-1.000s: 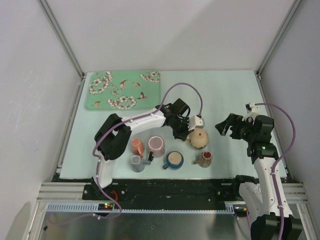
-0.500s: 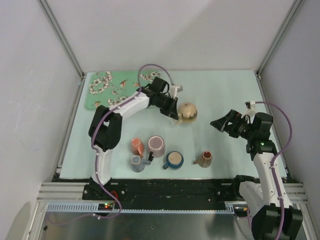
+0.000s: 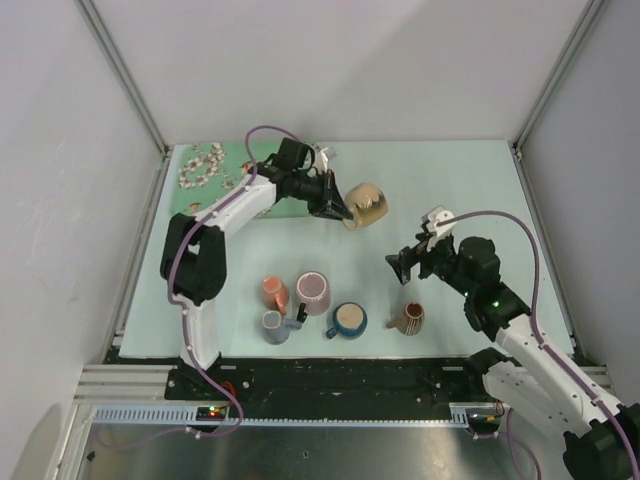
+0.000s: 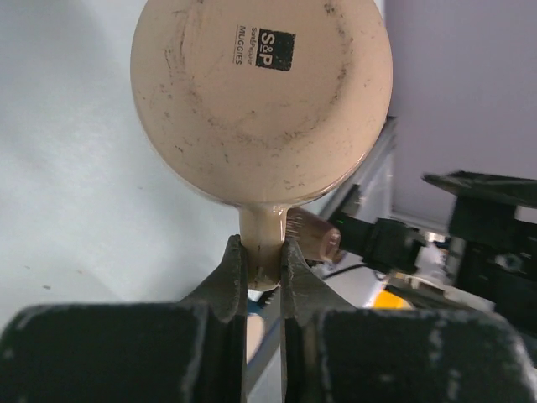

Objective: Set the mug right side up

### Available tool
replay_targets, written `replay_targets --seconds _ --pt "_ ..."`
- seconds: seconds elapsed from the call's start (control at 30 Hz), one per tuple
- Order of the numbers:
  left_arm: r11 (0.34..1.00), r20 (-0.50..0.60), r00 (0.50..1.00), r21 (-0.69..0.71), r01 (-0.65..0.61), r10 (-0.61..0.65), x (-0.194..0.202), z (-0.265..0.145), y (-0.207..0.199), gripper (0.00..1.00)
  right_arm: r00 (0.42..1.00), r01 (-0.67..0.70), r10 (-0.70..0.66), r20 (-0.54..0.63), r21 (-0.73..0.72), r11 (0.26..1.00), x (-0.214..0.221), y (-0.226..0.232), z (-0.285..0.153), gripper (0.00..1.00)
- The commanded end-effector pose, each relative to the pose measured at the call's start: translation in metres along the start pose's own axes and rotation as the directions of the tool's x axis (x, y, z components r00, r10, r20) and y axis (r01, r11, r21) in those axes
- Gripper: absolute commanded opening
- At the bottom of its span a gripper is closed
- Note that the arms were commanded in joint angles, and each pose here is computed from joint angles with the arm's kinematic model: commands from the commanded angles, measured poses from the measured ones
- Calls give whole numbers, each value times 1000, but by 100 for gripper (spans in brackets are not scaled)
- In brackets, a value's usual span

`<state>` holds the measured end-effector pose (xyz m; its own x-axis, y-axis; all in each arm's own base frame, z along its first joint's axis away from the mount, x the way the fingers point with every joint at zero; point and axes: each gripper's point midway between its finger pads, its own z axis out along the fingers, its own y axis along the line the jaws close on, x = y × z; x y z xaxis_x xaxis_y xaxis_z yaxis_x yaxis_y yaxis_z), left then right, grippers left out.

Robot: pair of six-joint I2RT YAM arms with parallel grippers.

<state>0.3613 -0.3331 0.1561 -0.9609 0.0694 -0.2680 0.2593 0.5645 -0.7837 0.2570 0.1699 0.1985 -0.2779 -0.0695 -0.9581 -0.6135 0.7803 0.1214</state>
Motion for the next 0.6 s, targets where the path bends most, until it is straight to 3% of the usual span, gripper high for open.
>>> replay_targets --seconds 0.0,0.2,0.43,0.57 --pt "952 75 992 283 -114 97 -8 -73 -118 0 912 342 -371 173 179 923 -52 -30 1 100" --pt "925 55 992 359 -123 110 5 -99 -150 0 899 321 -352 262 153 935 -70 -39 14 100" --pt "901 41 989 410 -143 139 19 -116 -175 0 840 255 -273 469 104 961 -118 -26 14 100" --pt "887 34 986 433 -161 162 24 -120 -190 0 828 219 -225 513 74 973 -126 -24 21 100"
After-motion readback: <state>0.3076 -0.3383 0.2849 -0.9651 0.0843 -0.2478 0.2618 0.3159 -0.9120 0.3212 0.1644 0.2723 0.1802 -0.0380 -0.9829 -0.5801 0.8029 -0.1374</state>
